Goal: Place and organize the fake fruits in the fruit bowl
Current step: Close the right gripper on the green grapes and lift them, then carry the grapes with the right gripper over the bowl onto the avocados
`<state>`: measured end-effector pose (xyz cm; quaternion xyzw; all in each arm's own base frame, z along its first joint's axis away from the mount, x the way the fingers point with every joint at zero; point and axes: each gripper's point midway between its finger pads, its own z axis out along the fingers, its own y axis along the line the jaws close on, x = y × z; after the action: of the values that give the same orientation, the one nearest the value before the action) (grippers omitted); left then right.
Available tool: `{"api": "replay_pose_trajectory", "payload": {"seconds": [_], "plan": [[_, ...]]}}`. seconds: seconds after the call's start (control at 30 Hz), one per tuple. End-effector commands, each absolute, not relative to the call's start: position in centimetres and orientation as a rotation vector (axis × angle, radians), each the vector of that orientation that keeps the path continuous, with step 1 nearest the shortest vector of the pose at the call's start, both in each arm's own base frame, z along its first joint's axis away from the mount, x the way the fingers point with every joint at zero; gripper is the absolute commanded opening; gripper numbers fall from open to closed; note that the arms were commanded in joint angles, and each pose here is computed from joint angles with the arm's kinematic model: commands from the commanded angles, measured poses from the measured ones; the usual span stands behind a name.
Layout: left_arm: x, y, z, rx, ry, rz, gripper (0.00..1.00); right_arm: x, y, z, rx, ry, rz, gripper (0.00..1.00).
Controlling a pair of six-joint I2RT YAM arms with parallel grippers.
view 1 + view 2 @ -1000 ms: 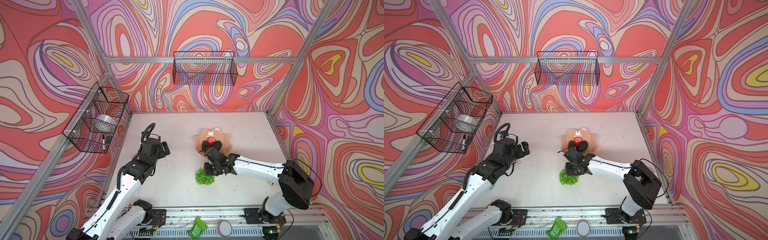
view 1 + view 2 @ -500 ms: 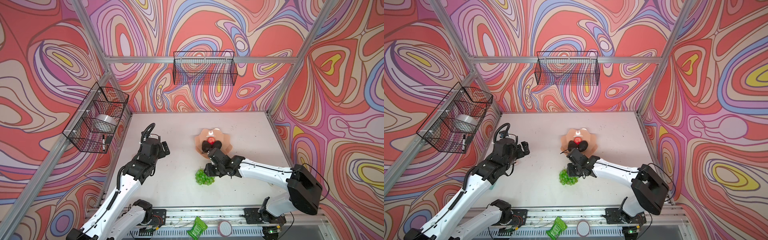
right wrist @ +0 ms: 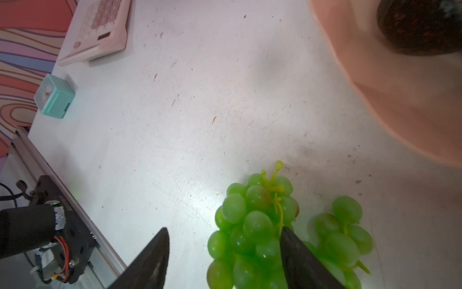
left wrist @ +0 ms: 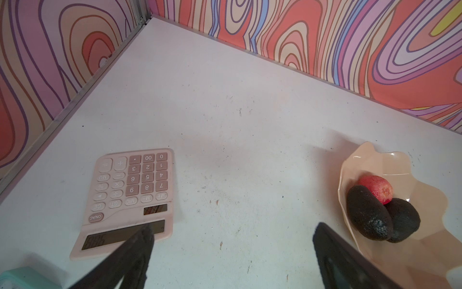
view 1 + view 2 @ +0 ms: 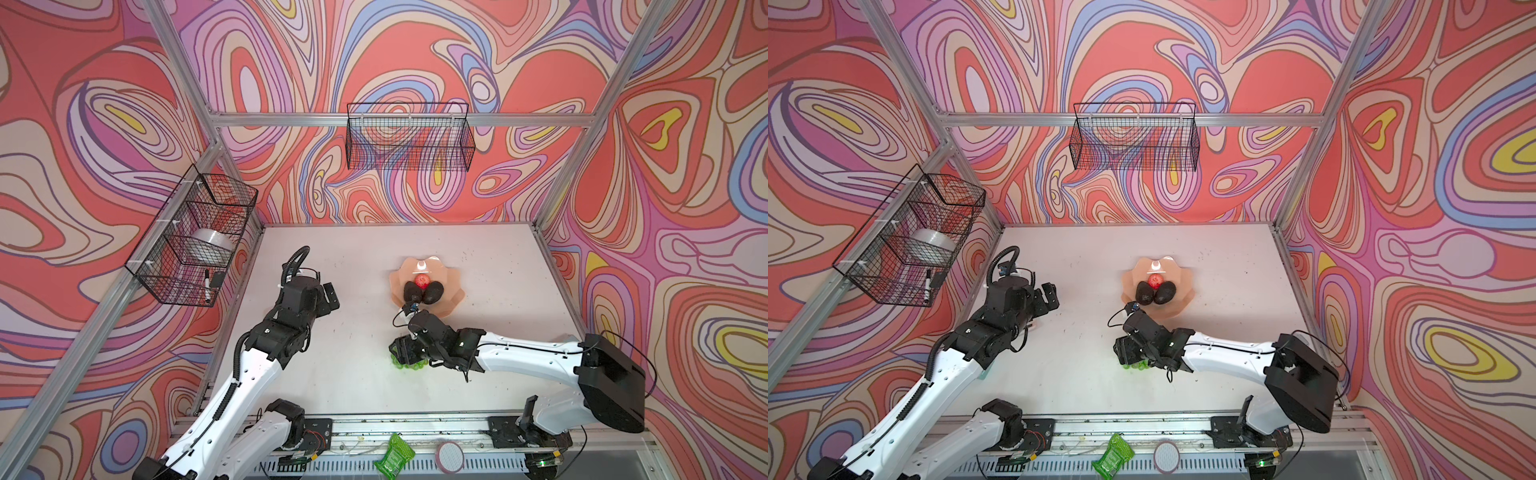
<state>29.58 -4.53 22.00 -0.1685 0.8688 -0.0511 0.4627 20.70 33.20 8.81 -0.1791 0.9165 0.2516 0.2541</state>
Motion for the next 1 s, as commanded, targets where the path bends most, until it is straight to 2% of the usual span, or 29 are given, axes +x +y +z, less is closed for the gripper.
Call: {"api": "replay_pose_trajectory", "payload": {"seconds": [0.0, 0.23, 0.37, 0.57, 0.8, 0.97], "plan": [[29.2, -4.0, 21.6, -0.44, 2.148, -0.115, 1.0, 21.3, 33.3, 7.5, -0.533, 2.431, 0.601, 0.73], [29.1, -3.9, 21.6, -0.442, 2.149, -0.111, 1.0, 22.0, 33.1, 4.9, -0.558, 2.449, 0.498, 0.72], [29.0, -3.8, 21.6, -0.443, 2.146, -0.105, 1.0, 22.4, 33.1, 4.1, -0.554, 2.461, 0.456, 0.65], [29.0, -3.7, 21.7, -0.444, 2.142, -0.103, 1.0, 22.8, 32.7, 3.9, -0.524, 2.46, 0.422, 0.37], [29.0, -3.7, 21.8, -0.443, 2.141, -0.105, 1.0, 23.2, 32.7, 5.6, -0.48, 2.425, 0.45, 0.21], [29.0, -3.6, 22.0, -0.445, 2.136, -0.107, 1.0, 23.4, 33.8, 8.6, -0.462, 2.375, 0.531, 0.13]]}}
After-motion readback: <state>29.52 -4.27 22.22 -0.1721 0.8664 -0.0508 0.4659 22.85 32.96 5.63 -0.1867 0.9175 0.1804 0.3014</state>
